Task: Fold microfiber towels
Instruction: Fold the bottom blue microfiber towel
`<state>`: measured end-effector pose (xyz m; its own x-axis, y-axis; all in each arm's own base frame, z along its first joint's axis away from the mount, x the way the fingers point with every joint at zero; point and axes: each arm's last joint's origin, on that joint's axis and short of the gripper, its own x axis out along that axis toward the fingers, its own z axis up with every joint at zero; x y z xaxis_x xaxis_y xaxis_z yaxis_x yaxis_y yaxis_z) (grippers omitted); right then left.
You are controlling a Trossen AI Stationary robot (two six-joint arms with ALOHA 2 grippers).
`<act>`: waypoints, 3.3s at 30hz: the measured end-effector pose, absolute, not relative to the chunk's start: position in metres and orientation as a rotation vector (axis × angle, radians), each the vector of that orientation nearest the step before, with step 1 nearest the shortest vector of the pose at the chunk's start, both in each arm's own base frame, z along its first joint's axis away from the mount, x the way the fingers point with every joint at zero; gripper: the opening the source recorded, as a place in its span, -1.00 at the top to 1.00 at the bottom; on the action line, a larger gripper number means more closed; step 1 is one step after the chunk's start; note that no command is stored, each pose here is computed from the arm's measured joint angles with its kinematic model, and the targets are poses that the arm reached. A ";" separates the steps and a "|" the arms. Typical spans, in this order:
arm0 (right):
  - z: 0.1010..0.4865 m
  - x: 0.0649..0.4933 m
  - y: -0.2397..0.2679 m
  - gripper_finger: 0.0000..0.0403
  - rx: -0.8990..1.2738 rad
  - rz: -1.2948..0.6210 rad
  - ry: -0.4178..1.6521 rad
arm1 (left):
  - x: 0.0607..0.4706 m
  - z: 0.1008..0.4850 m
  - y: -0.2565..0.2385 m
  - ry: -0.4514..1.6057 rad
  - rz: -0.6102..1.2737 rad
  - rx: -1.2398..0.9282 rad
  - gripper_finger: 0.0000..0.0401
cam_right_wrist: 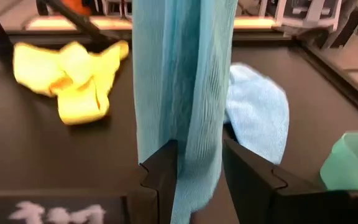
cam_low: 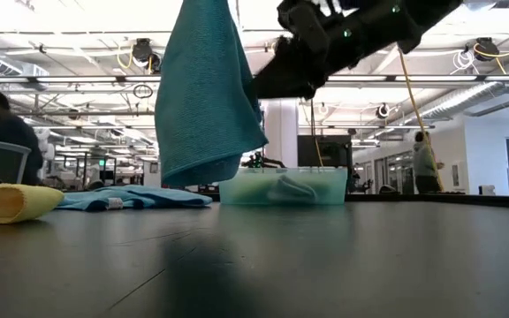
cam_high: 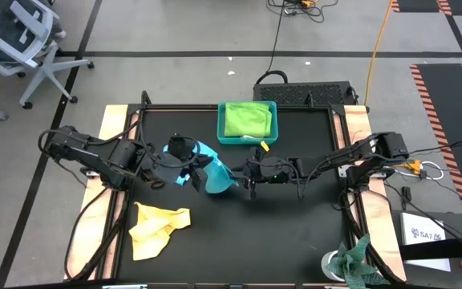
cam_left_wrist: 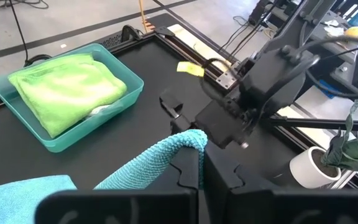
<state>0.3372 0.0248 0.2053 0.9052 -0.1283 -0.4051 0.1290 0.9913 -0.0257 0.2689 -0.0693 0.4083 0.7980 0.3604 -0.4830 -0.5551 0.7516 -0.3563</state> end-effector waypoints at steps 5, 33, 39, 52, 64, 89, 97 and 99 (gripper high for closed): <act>0.197 0.338 0.025 0.43 -0.024 -0.129 0.462 | 0.269 0.408 -0.069 0.404 0.513 -0.513 0.98; 0.245 0.289 0.007 1.00 -0.187 -0.258 0.576 | 0.266 0.396 -0.076 0.512 0.460 -0.531 0.97; 0.308 0.242 0.002 1.00 -0.179 -0.345 0.345 | 0.269 0.374 -0.073 0.565 0.503 -0.512 0.96; 0.354 0.186 -0.002 1.00 -0.116 -0.385 0.121 | 0.283 0.358 -0.052 0.516 0.531 -0.464 0.98; 0.340 0.183 -0.005 1.00 -0.234 -0.473 0.289 | 0.289 0.360 -0.028 0.516 0.542 -0.429 0.97; 0.322 0.169 -0.042 1.00 -0.448 -0.616 0.616 | 0.294 0.368 0.047 0.468 0.583 -0.352 0.98; 0.334 0.168 -0.038 1.00 -0.326 -0.554 0.547 | 0.294 0.366 0.045 0.497 0.538 -0.372 0.98; 0.330 0.168 -0.035 1.00 -0.259 -0.508 0.562 | 0.293 0.365 0.044 0.510 0.522 -0.377 0.99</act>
